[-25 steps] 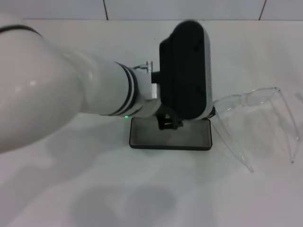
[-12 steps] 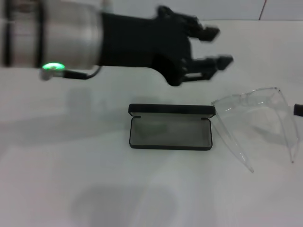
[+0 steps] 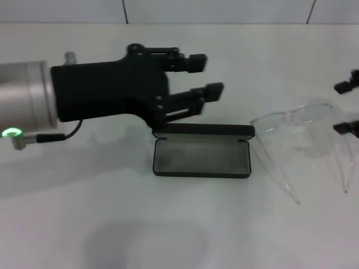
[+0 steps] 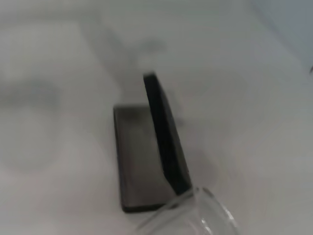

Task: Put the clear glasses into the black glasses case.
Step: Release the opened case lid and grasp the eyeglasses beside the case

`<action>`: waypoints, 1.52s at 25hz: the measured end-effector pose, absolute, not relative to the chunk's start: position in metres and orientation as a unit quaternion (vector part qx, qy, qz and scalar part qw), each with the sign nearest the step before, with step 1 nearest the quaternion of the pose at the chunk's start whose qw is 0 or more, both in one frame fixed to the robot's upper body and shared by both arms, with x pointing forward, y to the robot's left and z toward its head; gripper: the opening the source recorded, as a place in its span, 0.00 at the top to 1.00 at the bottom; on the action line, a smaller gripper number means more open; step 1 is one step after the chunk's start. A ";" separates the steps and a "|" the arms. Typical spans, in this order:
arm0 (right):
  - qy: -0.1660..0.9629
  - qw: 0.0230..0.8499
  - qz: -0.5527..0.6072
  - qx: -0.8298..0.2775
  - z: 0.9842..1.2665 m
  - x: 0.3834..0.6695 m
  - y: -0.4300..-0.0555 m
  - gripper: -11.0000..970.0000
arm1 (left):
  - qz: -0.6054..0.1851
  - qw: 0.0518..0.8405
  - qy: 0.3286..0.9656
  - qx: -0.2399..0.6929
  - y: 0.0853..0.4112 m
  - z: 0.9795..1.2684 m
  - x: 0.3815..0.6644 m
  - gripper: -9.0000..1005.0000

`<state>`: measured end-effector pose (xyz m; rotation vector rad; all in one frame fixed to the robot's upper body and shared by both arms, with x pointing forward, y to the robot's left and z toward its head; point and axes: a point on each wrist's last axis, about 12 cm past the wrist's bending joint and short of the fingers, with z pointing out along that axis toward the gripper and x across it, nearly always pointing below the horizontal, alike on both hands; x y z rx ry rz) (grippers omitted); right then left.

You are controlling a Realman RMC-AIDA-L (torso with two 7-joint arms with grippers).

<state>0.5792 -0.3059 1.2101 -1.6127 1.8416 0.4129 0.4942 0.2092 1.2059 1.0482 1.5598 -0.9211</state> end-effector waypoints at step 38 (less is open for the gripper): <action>0.673 0.199 0.025 -0.712 1.166 0.650 -0.189 0.36 | -0.464 0.540 0.612 0.344 0.246 1.175 0.517 0.49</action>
